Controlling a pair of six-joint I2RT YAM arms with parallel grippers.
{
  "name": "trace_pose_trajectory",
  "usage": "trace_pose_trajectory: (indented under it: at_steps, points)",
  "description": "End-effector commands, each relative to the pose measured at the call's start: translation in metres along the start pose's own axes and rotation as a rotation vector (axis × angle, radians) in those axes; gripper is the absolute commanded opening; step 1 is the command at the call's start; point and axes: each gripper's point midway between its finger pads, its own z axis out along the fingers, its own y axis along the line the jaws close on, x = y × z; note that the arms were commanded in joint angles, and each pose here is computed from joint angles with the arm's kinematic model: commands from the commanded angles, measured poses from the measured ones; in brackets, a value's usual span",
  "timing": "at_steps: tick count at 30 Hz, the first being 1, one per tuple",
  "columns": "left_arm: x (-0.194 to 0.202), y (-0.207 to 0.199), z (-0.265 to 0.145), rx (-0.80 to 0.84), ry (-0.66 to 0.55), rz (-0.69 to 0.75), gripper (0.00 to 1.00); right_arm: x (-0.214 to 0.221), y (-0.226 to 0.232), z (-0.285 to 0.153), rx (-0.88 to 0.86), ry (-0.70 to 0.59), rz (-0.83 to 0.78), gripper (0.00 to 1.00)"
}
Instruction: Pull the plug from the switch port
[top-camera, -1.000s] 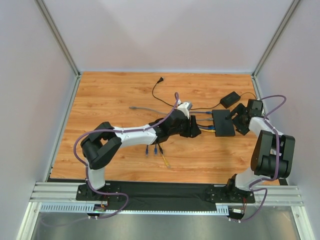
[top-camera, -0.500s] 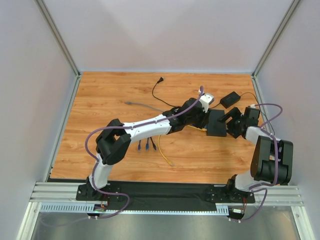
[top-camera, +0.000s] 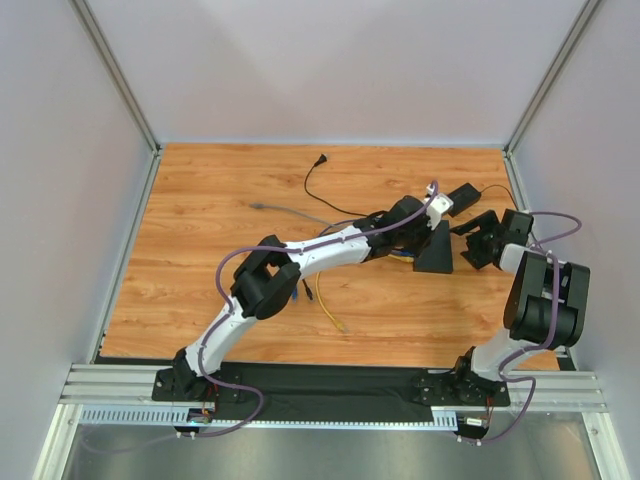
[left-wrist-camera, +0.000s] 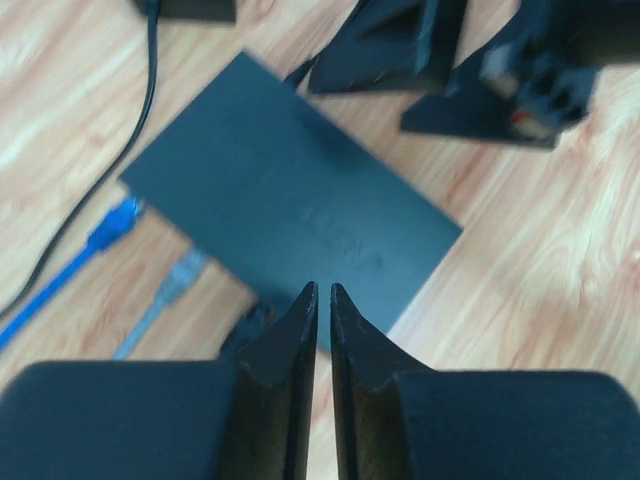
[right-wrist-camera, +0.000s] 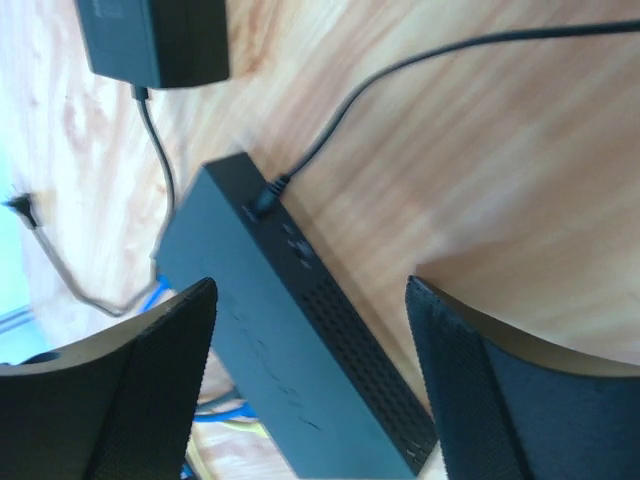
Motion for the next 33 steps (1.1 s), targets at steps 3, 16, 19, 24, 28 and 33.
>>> trace_pose_trajectory:
  at_steps: [3,16,19,24,28,33]
  points:
    - [-0.021,-0.016,0.014,0.099,-0.022,0.103,0.12,-0.02,0.009,0.016,-0.018,-0.058,0.061,0.76]
    - [0.012,-0.014,0.03,0.151,0.066,0.019,0.0,-0.017,0.011,0.021,-0.054,-0.064,0.083,0.65]
    - [0.018,-0.012,0.032,0.136,0.074,0.0,0.0,-0.01,0.01,0.018,-0.068,-0.035,0.053,0.59]
    - [0.028,-0.007,0.032,0.099,0.085,-0.04,0.0,0.003,0.016,0.012,-0.101,0.012,-0.006,0.61]
    - [0.028,-0.007,0.027,0.094,0.085,-0.06,0.0,0.013,0.014,0.01,-0.12,0.047,-0.04,0.63]
    - [0.011,0.003,0.012,0.05,0.065,-0.073,0.18,0.014,0.019,0.005,-0.137,0.058,-0.086,0.66]
